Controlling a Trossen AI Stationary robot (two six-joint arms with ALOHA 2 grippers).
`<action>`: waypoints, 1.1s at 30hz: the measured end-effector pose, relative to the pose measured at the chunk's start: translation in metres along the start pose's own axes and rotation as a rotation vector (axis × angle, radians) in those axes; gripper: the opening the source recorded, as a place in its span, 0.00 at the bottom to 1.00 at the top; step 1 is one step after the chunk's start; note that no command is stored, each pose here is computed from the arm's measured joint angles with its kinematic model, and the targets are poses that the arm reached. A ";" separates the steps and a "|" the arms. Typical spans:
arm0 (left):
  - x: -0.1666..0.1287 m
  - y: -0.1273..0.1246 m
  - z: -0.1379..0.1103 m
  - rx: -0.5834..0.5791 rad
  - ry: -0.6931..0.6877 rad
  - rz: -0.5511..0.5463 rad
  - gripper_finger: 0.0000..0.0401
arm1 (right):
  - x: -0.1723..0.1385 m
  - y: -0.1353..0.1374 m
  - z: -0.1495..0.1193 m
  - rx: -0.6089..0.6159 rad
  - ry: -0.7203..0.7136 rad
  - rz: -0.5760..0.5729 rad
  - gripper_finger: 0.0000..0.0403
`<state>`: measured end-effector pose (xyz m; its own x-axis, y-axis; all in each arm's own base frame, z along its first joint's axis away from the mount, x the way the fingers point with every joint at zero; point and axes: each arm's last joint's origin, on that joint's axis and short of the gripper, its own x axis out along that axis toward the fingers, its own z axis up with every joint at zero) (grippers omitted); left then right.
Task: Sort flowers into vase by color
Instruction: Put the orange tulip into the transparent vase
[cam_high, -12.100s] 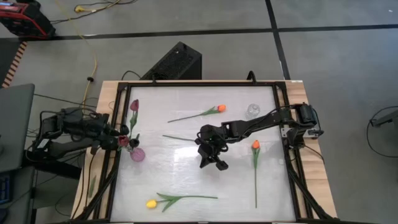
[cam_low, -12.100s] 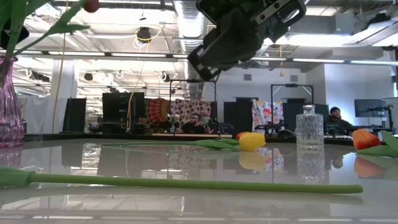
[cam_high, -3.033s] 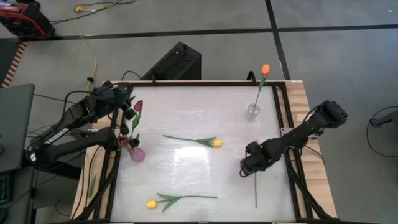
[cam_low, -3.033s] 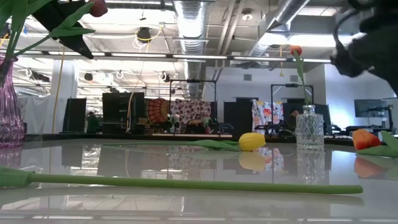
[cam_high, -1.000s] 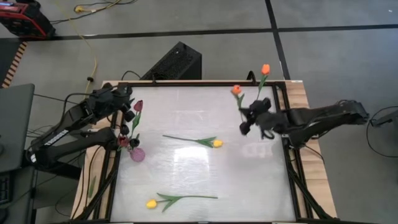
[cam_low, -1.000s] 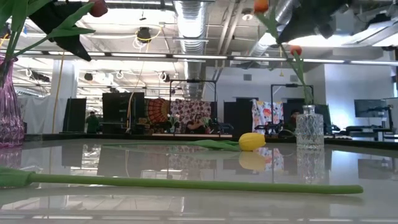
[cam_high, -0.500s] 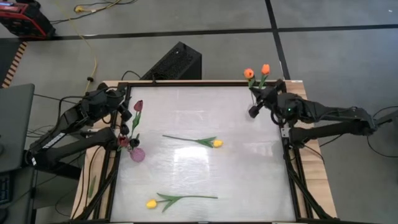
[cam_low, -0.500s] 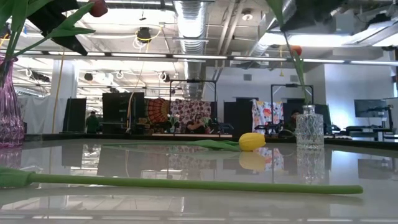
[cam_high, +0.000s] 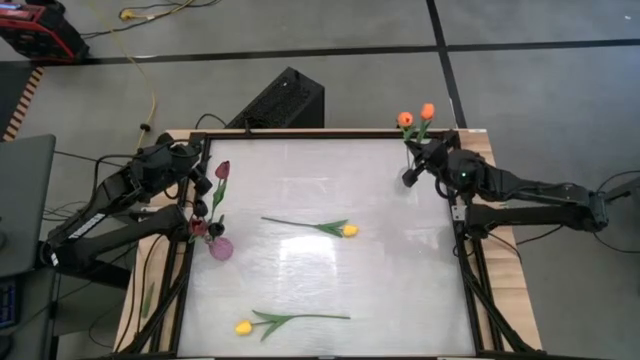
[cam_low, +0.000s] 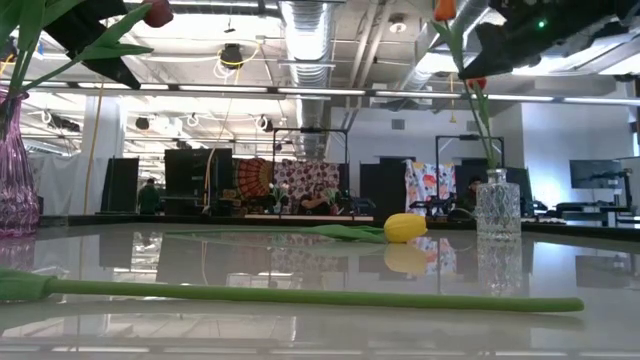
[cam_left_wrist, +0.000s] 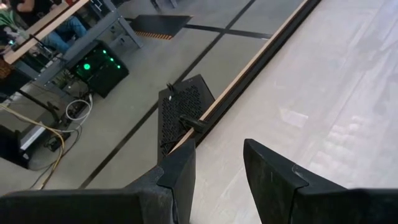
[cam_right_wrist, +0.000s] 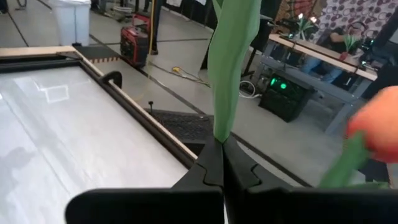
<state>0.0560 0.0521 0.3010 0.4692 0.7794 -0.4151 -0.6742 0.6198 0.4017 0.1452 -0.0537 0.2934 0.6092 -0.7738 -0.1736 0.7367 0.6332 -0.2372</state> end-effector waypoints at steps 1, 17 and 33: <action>0.000 0.000 0.000 0.000 0.000 0.000 0.31 | 0.000 0.000 -0.001 -0.002 0.006 0.001 0.04; 0.000 0.000 0.000 0.000 0.000 0.000 0.31 | 0.004 0.005 -0.016 0.035 0.145 0.004 0.15; 0.000 0.000 0.000 0.001 0.000 -0.001 0.31 | 0.008 0.000 -0.030 0.047 0.346 -0.057 0.39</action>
<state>0.0560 0.0521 0.3009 0.4697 0.7789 -0.4156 -0.6735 0.6205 0.4018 0.1412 -0.0598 0.2632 0.4371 -0.7625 -0.4771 0.7842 0.5828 -0.2130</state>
